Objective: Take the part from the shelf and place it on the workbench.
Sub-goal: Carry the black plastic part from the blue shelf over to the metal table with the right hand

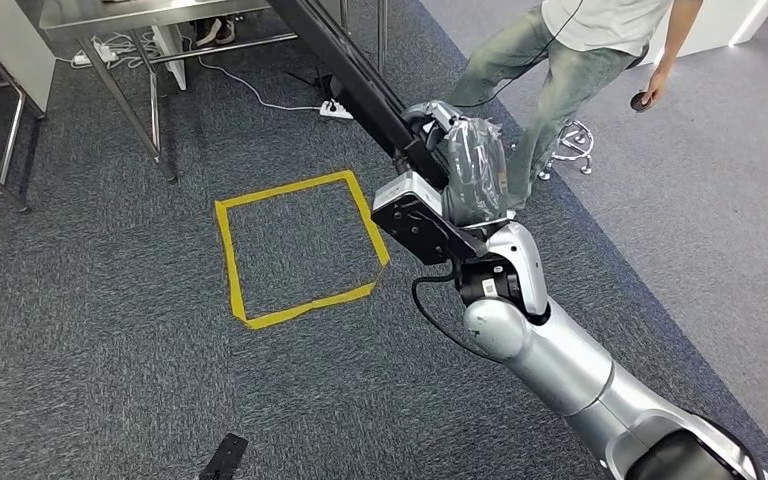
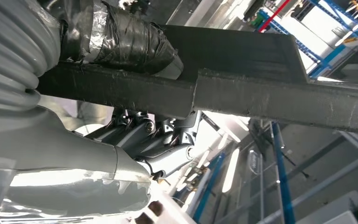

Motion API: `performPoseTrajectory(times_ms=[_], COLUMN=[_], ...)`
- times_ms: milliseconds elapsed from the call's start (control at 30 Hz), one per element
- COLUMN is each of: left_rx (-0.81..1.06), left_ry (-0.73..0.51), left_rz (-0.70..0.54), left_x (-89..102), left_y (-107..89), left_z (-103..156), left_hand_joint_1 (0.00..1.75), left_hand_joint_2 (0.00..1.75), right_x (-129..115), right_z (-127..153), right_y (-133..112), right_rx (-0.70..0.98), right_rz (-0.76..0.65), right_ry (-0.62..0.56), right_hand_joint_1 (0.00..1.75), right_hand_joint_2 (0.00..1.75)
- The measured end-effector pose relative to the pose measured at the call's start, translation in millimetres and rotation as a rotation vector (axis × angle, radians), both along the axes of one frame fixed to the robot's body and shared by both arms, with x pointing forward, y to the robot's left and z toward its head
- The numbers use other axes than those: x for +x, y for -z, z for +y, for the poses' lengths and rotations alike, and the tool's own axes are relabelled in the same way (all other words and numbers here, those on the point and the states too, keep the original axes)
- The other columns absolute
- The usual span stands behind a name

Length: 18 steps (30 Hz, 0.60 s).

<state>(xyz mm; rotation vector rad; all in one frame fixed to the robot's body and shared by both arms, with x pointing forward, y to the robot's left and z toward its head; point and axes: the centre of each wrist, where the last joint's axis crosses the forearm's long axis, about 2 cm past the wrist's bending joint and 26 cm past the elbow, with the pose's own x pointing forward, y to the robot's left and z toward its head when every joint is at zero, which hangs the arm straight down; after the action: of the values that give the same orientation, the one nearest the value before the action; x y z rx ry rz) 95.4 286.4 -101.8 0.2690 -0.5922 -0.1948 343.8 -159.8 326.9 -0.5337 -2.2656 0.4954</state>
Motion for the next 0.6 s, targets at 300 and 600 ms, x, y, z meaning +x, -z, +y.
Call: performPoseTrajectory(times_ms=[300, 600], left_rx=[0.001, 0.001], left_ry=[-0.002, -0.001], left_rz=[0.002, -0.003], left_x=[-1.0, 0.0], left_y=[0.2, 0.0], left_z=[0.5, 0.8], left_hand_joint_1=[0.00, 0.00], left_hand_joint_2=[1.75, 1.75], right_x=[-0.1, 0.0], right_z=[0.1, 0.0], right_y=[1.3, 0.3], right_rx=[0.000, 0.002], right_rz=[0.008, 0.009], right_ry=[0.003, 0.006], right_hand_joint_1=[1.75, 1.75], right_hand_joint_2=[1.75, 1.75])
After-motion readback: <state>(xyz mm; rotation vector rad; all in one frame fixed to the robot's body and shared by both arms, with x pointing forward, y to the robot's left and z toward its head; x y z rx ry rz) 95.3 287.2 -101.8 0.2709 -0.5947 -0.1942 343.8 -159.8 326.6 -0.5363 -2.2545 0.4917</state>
